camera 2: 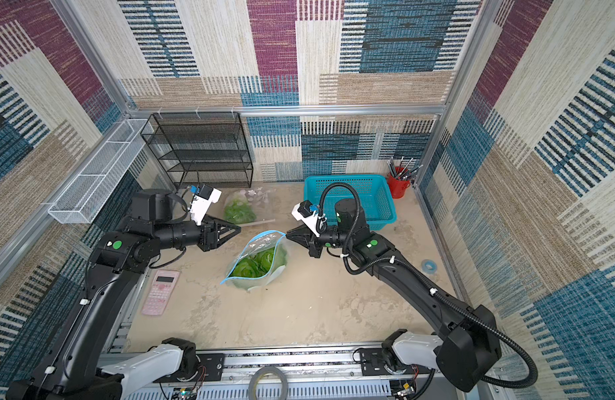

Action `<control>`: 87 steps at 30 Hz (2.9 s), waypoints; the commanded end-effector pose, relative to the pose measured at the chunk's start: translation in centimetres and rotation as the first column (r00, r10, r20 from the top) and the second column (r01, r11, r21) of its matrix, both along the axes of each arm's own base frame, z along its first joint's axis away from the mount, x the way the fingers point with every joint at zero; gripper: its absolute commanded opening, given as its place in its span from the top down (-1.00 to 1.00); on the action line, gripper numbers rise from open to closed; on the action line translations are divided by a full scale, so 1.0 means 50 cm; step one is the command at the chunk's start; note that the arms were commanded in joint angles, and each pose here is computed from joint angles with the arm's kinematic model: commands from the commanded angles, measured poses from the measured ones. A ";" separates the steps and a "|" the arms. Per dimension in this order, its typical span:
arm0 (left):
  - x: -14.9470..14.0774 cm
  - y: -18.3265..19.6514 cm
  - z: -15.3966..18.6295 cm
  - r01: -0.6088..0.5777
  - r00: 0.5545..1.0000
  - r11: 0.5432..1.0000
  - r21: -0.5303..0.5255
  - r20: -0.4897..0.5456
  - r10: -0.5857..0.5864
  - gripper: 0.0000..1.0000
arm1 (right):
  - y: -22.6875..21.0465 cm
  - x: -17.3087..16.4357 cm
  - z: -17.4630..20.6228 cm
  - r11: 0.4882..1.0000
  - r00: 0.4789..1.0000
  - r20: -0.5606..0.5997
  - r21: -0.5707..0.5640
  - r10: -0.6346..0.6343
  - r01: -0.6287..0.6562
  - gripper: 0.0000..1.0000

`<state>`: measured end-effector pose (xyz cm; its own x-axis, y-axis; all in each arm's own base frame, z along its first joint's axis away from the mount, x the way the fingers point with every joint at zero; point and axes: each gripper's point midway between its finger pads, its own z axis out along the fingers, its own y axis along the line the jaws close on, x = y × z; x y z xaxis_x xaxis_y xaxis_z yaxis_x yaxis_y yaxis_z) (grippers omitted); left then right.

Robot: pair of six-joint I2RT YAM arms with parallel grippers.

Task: Open the zip-top bag and take out the chinese cabbages
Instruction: Adjust the zipper food storage bag at the center of the board.

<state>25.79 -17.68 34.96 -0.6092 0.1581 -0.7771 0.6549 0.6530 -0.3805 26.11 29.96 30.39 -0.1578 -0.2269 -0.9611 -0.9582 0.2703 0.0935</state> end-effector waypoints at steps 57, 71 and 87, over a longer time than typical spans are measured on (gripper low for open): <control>0.102 0.178 0.030 -0.573 0.805 0.584 0.575 0.262 0.532 1.00 | -0.048 0.004 0.075 0.990 0.969 0.204 0.042 -0.140 0.134 -0.98; 0.135 0.073 -0.102 -0.487 0.811 0.697 0.527 -0.023 0.584 1.00 | -0.067 -0.011 0.067 0.987 0.963 0.217 0.039 -0.161 0.156 -0.98; 0.141 -0.107 -0.172 -0.402 0.836 0.860 0.315 -0.256 0.485 1.00 | -0.051 -0.033 0.026 0.990 0.991 0.077 0.100 -0.111 0.103 -0.99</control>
<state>32.11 -20.51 25.87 -0.8706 0.0100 -0.4918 0.1302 0.9689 -0.2107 24.93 26.81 30.96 -0.0775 -0.1823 -0.9802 -0.9149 0.4037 -0.0028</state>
